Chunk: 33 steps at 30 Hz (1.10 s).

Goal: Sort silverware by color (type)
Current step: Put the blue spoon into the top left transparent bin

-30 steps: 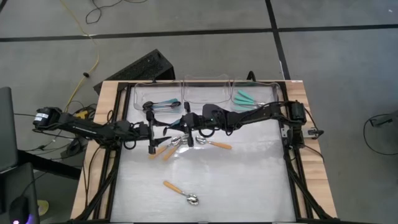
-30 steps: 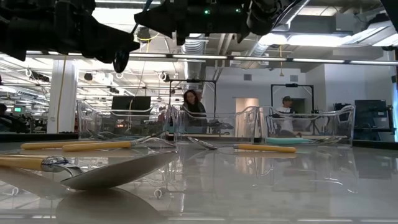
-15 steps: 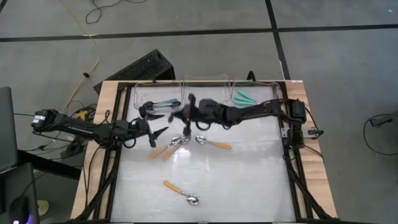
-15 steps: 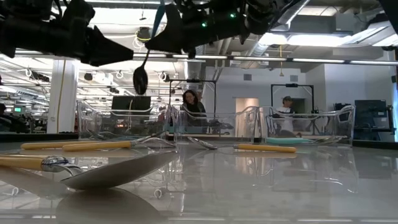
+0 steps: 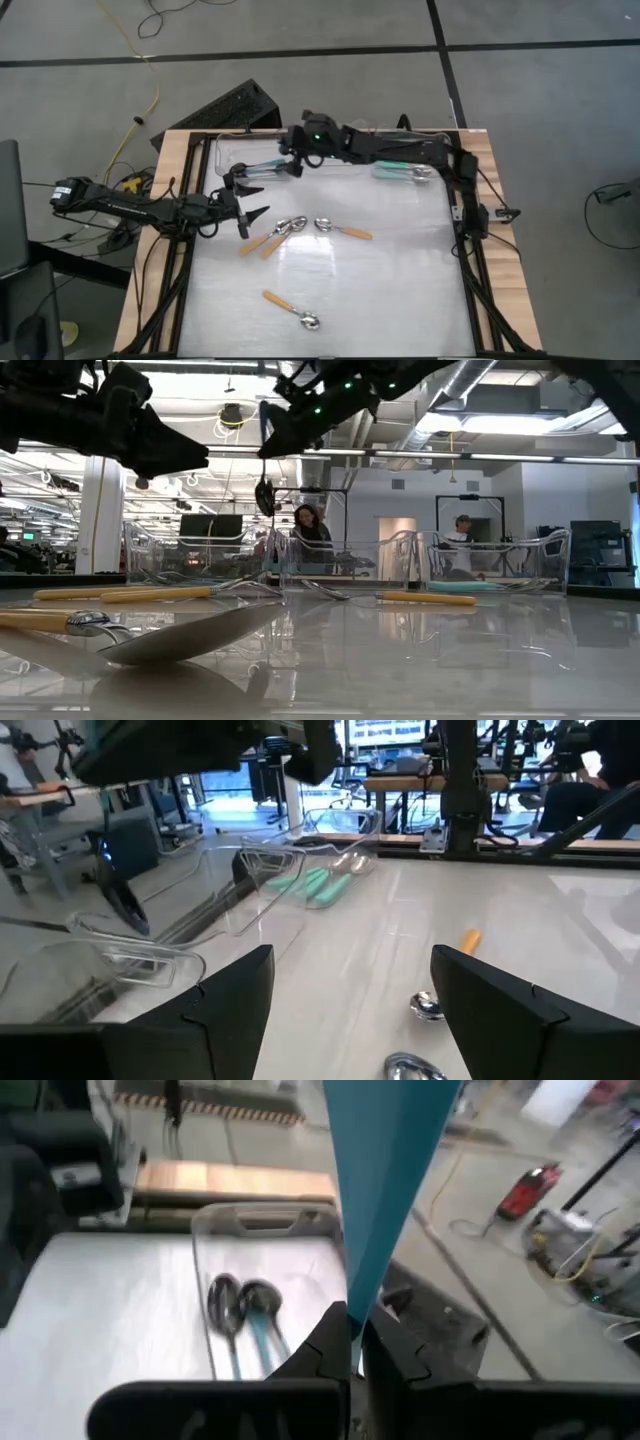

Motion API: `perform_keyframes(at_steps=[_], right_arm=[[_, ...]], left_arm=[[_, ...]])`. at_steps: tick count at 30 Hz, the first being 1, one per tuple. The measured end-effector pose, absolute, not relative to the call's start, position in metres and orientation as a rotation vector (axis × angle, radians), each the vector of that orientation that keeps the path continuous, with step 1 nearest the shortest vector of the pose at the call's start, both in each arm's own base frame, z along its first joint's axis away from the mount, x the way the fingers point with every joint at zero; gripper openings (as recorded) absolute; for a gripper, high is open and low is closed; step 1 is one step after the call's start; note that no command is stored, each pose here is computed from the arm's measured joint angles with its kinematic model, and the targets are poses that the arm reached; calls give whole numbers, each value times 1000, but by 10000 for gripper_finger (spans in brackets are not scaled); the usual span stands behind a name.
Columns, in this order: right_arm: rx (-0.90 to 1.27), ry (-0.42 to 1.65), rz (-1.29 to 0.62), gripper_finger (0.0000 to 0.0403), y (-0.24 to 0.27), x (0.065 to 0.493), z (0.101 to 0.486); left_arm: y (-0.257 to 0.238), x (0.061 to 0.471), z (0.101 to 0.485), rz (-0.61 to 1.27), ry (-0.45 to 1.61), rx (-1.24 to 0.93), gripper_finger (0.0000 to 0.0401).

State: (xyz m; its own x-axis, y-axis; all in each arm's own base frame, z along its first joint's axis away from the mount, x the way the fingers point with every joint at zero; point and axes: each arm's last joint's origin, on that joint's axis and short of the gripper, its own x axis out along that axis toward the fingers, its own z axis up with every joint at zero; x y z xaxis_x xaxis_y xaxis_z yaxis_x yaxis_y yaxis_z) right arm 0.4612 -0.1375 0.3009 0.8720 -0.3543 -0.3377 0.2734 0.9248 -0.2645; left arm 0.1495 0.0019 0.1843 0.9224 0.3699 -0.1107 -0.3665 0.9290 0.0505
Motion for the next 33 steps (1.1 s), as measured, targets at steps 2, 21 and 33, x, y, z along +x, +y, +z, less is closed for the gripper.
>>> perform_keyframes(at_steps=[2,21,33], right_arm=[[-228,386,-289,31,-143,473,298],[-209,620,-188,31,-177,530,240],[-171,652,-192,54,-177,531,229]], left_arm=[[2,150,183,368,128,28,256],[0,149,177,321,185,-44,256],[0,149,176,300,196,-45,256]])
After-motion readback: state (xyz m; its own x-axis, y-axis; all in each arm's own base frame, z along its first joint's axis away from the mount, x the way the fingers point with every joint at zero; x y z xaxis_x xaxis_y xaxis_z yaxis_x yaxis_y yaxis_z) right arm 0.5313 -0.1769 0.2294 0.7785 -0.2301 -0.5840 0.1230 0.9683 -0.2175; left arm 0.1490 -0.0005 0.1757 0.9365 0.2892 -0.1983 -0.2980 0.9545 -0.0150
